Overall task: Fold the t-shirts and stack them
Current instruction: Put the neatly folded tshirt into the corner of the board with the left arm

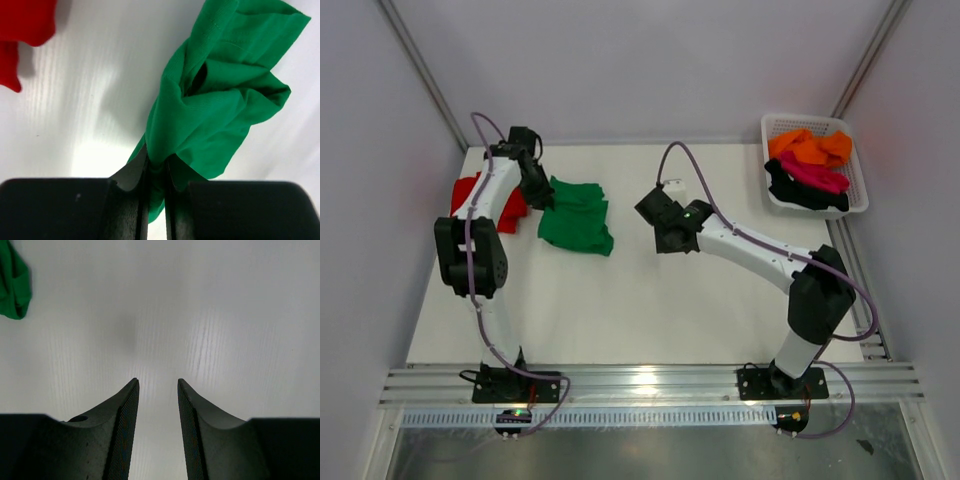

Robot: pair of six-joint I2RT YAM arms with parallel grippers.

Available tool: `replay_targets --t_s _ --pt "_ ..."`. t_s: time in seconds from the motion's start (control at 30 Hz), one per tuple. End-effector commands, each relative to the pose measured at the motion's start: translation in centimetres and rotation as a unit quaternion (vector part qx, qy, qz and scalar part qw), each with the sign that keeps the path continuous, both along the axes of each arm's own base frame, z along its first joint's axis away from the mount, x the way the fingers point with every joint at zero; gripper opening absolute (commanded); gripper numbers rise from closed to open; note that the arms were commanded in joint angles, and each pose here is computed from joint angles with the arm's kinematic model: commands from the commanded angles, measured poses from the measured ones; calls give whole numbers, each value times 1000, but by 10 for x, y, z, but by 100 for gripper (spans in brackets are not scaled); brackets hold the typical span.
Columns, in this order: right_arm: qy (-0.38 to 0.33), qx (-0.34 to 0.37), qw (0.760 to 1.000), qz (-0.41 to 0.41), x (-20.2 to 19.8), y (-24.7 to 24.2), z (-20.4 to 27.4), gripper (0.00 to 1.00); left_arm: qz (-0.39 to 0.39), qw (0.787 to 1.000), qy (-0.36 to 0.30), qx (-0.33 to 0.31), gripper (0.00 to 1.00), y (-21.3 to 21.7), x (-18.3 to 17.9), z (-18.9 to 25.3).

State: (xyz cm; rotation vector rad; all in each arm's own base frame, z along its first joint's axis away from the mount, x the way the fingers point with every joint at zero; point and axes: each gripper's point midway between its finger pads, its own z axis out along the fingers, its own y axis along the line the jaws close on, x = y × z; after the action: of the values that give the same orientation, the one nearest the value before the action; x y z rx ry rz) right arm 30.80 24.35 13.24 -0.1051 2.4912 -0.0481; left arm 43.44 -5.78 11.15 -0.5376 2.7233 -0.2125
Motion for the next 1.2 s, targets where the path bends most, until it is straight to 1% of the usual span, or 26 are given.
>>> replay_targets --t_s 0.0,0.07,0.1,0.17,0.23,0.4,0.43,0.47,0.5,0.73,0.87,0.9,0.97,1.17 --pt "-36 12 999 -8 6 -7 21 41 4 1000 4 20 11 27 5 15" --pt "-36 10 999 -10 7 -11 20 41 2 1000 6 25 11 35 8 15" --pt "-34 8 999 -10 6 -12 19 41 16 999 2 29 11 50 12 21" --pt "-32 7 999 -11 6 -14 18 41 20 999 -6 37 11 62 20 29" --pt "-31 5 999 -10 6 -16 17 41 35 999 -1 38 11 77 20 33" --pt "-29 3 1000 -11 7 -18 15 41 64 996 -35 42 11 109 35 60" --pt "-28 2 1000 -11 7 -18 14 41 63 997 -32 40 11 110 34 62" --pt "-27 3 1000 -11 7 -18 13 41 65 996 -49 39 12 113 39 74" --pt "-26 3 1000 -10 7 -17 12 41 65 996 -50 35 12 115 41 75" --pt "-25 6 1000 -7 9 -13 13 41 41 996 -77 13 14 108 48 92" --pt "-24 8 1000 -7 11 -11 14 41 16 995 -87 -36 15 88 48 100" --pt "-23 8 1000 -7 11 -10 12 41 9 994 -92 -57 15 81 49 103" --pt "-22 10 1000 -7 12 -8 13 41 2 993 -98 -70 15 75 48 108" --pt "-18 18 1000 -7 14 -3 11 41 5 993 -106 -49 15 82 45 115"
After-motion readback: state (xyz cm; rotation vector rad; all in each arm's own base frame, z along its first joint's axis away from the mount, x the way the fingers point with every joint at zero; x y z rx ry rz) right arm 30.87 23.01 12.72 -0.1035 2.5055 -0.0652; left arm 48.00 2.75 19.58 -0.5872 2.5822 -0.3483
